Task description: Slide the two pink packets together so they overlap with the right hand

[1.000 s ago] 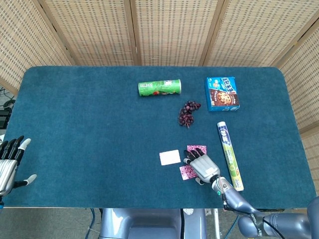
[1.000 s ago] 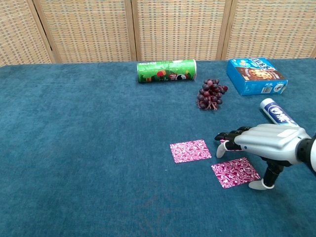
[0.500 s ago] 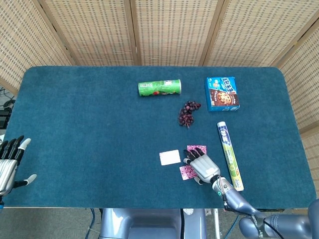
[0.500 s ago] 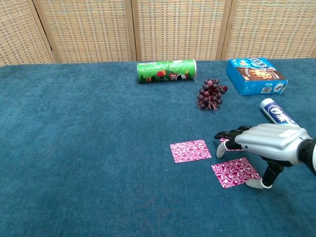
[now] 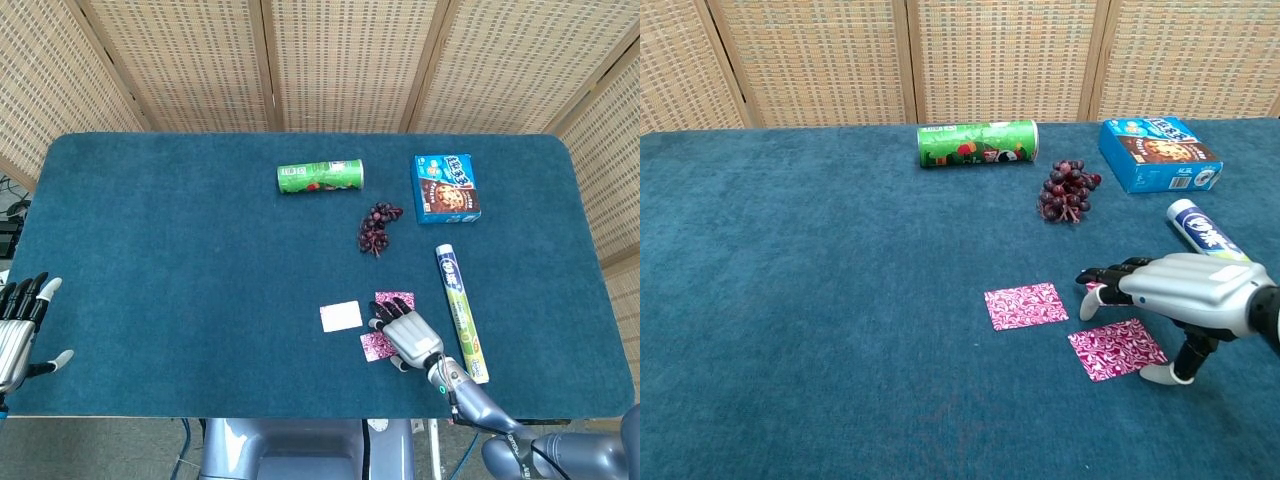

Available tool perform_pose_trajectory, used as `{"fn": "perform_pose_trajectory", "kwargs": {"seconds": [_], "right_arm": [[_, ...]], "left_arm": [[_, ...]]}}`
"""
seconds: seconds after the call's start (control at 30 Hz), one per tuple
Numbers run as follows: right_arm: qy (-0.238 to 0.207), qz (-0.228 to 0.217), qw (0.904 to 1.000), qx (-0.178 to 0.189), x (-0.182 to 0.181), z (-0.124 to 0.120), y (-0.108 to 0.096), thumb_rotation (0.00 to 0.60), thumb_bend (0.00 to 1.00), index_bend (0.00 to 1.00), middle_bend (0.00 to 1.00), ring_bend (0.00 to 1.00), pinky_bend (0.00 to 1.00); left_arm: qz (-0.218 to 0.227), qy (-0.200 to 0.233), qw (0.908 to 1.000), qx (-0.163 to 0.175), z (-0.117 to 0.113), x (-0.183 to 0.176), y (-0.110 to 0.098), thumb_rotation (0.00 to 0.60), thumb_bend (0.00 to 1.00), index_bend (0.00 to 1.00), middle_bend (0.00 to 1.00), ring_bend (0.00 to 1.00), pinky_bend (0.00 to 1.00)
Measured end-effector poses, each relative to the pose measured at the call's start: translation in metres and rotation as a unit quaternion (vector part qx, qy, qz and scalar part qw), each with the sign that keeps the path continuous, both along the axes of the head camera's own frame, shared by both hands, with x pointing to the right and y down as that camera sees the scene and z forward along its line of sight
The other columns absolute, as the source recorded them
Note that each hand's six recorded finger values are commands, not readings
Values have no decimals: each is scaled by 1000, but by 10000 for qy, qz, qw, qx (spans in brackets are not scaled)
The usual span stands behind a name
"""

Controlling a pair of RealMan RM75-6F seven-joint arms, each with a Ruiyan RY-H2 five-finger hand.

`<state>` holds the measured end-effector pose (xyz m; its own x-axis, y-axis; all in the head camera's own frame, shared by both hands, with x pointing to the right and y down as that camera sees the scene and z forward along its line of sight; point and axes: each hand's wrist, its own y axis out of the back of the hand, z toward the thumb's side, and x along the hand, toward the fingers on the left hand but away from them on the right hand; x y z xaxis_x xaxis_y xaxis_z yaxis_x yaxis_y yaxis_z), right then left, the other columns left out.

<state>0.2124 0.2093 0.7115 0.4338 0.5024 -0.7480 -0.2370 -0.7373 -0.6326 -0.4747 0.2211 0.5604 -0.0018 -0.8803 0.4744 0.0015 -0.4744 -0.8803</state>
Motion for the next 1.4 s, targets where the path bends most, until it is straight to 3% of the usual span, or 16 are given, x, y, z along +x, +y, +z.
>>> {"fn": "perform_pose_trajectory", "kwargs": {"seconds": [0.6, 1.4], "right_arm": [[-356, 74, 9992, 157, -2, 1, 5, 600, 363, 509, 0, 0, 0], [-374, 64, 9992, 150, 2, 5, 9, 600, 363, 551, 0, 0, 0]], "left_arm": [[-4, 1, 10000, 9, 0, 0, 0, 600, 0, 0, 0, 0, 0], [-5, -2, 10000, 9, 0, 0, 0, 600, 0, 0, 0, 0, 0]]}}
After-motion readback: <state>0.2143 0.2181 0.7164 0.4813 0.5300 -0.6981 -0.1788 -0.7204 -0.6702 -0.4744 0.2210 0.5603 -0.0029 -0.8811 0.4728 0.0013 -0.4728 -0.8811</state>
